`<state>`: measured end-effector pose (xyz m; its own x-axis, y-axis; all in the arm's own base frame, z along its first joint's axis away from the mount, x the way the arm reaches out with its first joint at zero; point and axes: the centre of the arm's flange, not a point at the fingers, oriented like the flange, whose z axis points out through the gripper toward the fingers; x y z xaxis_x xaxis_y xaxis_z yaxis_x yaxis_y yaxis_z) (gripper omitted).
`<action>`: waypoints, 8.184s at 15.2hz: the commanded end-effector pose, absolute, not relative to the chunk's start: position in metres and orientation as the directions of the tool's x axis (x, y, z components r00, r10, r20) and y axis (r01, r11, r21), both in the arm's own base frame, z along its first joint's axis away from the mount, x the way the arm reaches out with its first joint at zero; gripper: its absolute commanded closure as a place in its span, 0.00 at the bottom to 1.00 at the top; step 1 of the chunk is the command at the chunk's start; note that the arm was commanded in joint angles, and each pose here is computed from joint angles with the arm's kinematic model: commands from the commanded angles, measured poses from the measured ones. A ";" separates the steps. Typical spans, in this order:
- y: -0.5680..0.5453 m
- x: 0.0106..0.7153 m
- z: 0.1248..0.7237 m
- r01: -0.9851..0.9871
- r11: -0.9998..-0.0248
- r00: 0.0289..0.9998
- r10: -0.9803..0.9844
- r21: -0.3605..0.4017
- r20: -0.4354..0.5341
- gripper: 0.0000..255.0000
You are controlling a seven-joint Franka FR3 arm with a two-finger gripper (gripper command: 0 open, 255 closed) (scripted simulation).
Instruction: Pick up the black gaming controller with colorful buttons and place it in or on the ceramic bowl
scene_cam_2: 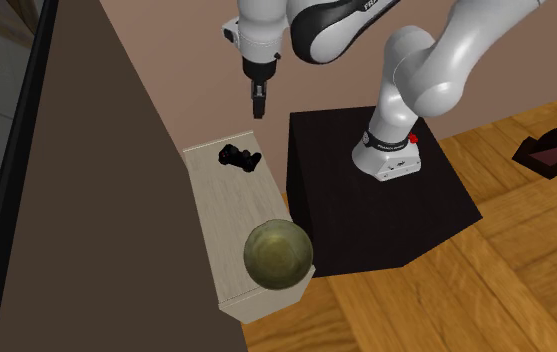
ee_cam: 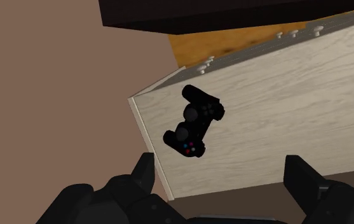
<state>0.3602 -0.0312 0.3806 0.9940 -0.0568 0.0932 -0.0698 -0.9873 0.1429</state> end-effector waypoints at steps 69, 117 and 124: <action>-0.073 0.386 0.098 0.449 -0.870 0.892 0.451 0.202 -0.042 0.00; -0.078 0.388 0.212 0.449 -0.870 0.892 0.451 0.202 -0.042 1.00; -0.053 0.381 0.237 0.449 -0.870 0.892 0.451 0.202 -0.042 1.00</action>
<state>0.3841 -0.0623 0.2346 0.8910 0.4520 -0.0419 0.4506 -0.8696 0.2019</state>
